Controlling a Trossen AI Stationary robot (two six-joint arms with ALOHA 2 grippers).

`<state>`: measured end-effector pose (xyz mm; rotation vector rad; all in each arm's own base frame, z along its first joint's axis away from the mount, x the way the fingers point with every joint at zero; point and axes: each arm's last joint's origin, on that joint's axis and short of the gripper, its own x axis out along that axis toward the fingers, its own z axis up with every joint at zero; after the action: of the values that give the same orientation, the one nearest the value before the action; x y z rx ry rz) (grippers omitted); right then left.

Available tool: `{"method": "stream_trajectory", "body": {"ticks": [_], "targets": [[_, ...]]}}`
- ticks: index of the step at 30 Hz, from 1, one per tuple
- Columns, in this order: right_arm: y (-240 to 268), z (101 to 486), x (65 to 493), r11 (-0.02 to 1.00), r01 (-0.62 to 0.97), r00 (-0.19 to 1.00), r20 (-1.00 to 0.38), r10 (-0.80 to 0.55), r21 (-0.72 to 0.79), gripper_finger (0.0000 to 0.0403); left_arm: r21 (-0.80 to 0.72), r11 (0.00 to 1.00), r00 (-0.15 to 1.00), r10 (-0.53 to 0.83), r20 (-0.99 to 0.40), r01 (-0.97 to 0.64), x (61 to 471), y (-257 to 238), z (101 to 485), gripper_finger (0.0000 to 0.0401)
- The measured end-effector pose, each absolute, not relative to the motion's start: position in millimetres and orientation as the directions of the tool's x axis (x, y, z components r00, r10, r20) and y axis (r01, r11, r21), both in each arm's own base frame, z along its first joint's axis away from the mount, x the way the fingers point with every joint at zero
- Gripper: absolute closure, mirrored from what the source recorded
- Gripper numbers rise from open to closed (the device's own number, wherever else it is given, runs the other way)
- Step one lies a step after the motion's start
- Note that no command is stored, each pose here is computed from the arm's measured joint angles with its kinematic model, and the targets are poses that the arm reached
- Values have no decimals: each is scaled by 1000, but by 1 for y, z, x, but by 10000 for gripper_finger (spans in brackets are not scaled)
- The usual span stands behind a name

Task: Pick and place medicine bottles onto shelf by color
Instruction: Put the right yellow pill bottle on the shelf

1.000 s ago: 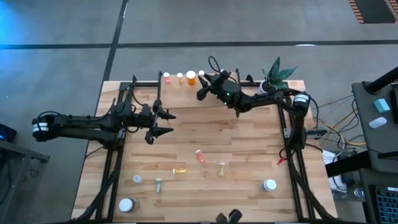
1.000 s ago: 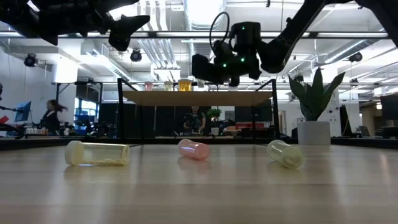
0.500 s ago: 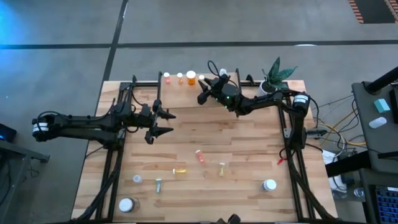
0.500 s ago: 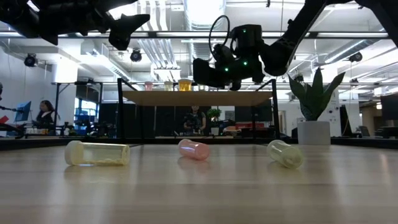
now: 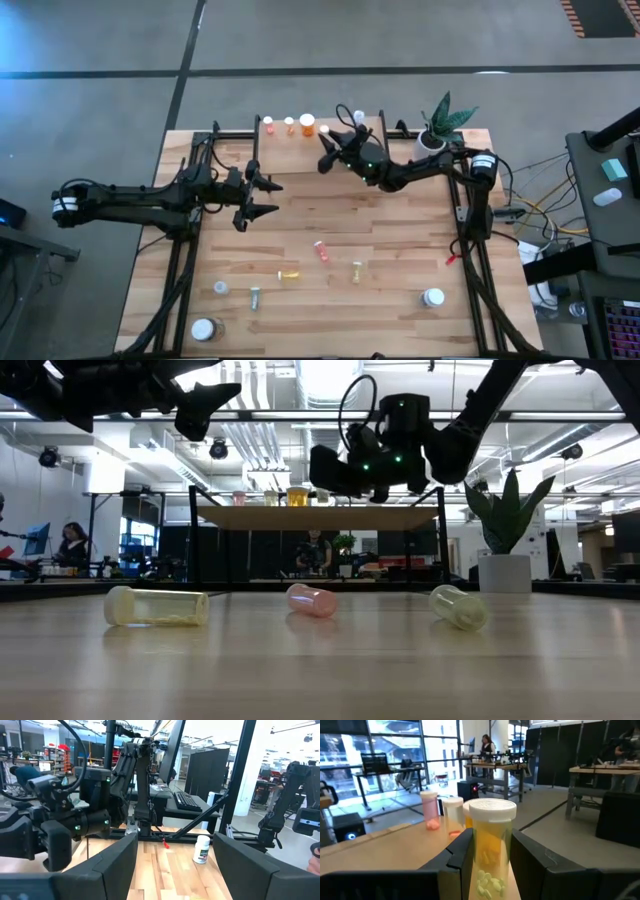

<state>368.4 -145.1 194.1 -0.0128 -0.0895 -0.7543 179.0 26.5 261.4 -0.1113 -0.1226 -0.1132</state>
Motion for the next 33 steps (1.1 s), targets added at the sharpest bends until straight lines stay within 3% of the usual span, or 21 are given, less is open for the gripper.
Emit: {"method": "stream_trajectory", "body": {"ticks": [11,23,33], "targets": [[-142,187,362,716,697,713,84,-697,27,300,-104,987,986,-105,128,119,179,27,261,157],[-145,177,361,710,704,711,-9,-704,20,297,-107,988,987,-100,128,114,179,27,261,157],[-145,176,361,710,704,710,-26,-704,13,245,-106,988,987,-97,129,111,179,27,261,157]]}}
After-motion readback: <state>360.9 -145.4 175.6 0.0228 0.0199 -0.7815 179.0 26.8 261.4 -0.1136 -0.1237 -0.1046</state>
